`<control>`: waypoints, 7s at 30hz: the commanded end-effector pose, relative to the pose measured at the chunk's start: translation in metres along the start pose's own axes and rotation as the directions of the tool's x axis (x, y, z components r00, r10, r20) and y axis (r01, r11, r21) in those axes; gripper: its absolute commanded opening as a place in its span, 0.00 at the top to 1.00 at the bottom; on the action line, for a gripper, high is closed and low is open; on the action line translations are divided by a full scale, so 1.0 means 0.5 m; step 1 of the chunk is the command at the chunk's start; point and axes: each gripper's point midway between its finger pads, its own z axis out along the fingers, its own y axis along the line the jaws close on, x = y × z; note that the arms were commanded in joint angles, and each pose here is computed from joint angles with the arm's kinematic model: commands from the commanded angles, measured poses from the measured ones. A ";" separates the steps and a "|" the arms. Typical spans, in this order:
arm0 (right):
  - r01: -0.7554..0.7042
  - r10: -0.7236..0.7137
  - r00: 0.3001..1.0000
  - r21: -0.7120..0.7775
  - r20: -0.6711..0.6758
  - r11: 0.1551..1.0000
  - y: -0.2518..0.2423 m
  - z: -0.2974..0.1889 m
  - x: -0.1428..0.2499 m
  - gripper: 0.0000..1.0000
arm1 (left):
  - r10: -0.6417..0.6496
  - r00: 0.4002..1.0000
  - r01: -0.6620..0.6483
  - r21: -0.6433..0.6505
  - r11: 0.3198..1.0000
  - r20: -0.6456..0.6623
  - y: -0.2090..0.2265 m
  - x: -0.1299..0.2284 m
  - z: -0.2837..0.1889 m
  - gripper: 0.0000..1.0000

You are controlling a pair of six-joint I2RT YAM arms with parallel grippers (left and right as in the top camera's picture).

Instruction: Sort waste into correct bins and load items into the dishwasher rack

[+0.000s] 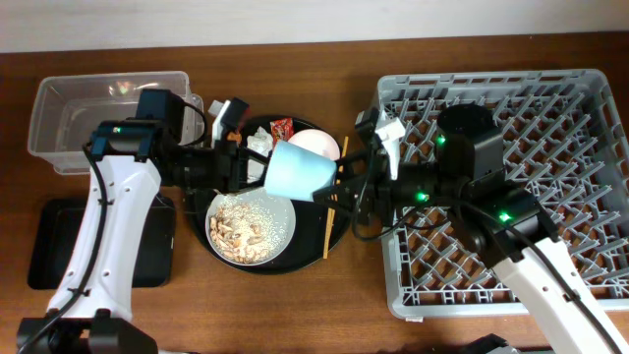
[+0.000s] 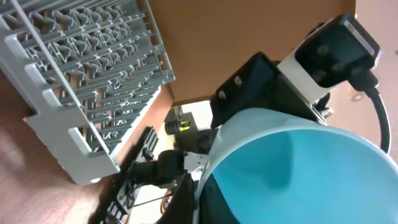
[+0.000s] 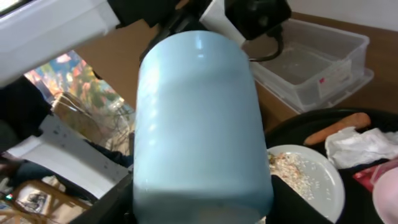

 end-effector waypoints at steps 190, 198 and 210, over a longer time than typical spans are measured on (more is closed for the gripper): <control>0.582 0.574 0.767 0.688 -0.287 -0.434 -0.549 -0.386 0.206 0.24 | 0.193 0.948 0.207 -0.949 0.236 0.255 0.087 0.011 -0.302 0.01; -0.071 0.541 0.814 0.888 -0.212 0.454 -0.345 -0.066 0.122 0.55 | 0.193 0.948 0.207 -0.949 0.236 0.255 0.087 0.011 -0.302 0.01; -0.234 0.797 0.604 0.951 -0.021 0.202 -0.488 0.103 0.363 0.78 | 0.193 0.948 0.207 -0.949 0.236 0.255 0.087 0.011 -0.302 0.01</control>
